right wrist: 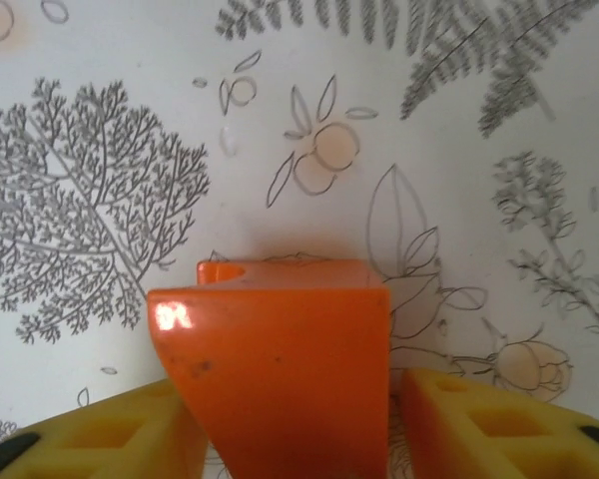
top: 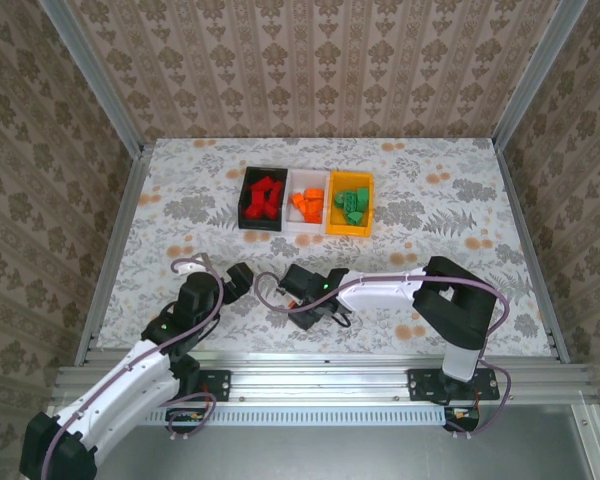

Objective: Sort the legos into containers by color

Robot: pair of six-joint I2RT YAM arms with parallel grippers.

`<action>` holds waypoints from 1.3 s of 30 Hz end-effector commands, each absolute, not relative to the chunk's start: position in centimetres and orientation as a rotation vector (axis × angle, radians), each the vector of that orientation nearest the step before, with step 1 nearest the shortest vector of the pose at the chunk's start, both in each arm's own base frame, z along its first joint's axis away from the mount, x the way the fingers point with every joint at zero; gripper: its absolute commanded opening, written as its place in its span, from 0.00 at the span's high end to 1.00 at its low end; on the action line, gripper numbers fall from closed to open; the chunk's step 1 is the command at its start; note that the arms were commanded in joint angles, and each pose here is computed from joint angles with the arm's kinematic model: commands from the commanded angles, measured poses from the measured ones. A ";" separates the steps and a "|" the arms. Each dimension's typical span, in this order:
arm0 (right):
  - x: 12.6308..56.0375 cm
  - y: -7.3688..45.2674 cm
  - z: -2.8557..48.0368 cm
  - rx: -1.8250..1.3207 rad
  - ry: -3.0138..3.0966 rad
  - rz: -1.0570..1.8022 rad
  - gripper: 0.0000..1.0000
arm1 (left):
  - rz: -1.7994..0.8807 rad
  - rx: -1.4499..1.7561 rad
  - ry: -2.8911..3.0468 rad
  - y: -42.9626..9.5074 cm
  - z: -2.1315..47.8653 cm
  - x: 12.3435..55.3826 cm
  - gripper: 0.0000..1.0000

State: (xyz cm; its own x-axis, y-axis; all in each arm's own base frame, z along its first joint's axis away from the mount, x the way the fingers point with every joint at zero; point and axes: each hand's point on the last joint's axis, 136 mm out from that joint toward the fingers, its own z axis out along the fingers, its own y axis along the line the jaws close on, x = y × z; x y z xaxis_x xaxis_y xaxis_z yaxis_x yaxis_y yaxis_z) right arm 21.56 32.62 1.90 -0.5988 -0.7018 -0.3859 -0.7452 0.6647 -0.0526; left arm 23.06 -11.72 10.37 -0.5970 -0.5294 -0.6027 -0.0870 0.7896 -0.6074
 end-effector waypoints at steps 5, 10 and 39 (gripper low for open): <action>23.3 31.9 3.4 -1.042 2.442 0.071 0.63 | -0.697 -0.466 2.137 -11.7 10.3 23.1 0.00; 23.8 31.8 4.4 -0.989 2.409 0.079 0.69 | -0.698 -0.470 2.138 -11.7 10.1 23.1 0.00; 47.9 29.8 12.7 -0.541 2.381 0.113 0.67 | -0.686 -0.444 2.206 -11.1 10.1 22.2 0.00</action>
State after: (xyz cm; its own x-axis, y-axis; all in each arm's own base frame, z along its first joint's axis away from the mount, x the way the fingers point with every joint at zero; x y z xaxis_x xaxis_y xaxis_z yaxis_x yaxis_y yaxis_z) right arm 46.91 29.27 11.77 -0.6835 -0.3385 -0.6467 -0.3844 0.9201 -0.0754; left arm 22.36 -11.06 9.52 -0.6346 -0.5258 -0.5664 -0.1118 0.7876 -0.6060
